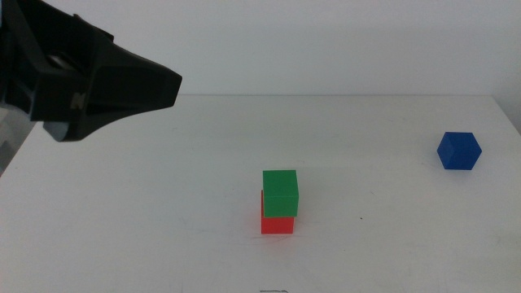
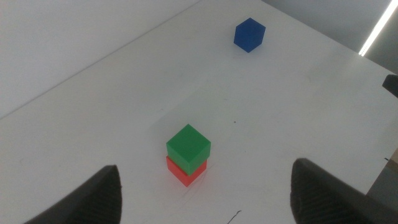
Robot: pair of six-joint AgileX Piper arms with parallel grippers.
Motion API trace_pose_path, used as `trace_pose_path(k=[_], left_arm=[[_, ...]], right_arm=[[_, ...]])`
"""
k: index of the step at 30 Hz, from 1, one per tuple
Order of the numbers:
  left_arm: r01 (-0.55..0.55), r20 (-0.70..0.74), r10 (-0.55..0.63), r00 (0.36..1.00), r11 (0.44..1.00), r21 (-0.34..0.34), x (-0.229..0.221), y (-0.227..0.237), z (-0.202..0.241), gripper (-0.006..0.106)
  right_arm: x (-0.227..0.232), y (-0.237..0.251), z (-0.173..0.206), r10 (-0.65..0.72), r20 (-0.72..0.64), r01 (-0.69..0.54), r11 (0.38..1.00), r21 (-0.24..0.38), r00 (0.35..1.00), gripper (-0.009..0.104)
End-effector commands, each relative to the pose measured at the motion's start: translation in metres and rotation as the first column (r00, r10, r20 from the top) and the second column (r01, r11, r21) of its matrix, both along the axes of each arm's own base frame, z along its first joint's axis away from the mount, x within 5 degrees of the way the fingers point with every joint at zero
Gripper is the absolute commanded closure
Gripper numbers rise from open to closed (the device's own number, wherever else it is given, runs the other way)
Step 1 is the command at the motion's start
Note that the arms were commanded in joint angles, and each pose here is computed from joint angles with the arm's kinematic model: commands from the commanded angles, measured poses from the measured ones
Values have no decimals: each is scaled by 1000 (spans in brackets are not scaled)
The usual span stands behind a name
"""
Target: Stack red cubes first, then green, then blue cubes in a specific spot.
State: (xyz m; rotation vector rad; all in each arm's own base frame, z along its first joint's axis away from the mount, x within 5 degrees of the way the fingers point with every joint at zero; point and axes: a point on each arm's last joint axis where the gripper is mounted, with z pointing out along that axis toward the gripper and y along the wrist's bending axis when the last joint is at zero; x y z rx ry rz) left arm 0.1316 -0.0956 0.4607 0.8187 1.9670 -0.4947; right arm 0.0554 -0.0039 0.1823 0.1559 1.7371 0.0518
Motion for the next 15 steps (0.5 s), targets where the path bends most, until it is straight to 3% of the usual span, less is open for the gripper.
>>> trace_pose_path(k=[1,6,15], left_arm=[[-5,70,10,998,997,-77,-4,1,15,8],[-5,70,10,998,997,-77,-4,1,15,8],[-5,70,10,998,997,-77,-4,1,15,8]], right_arm=[[-1,0,15,3,107,-2,1000,-9,994,15],[1,1,38,1,81,-4,999,44,997,15],[29,-1,103,-6,-86,9,999,43,996,15]])
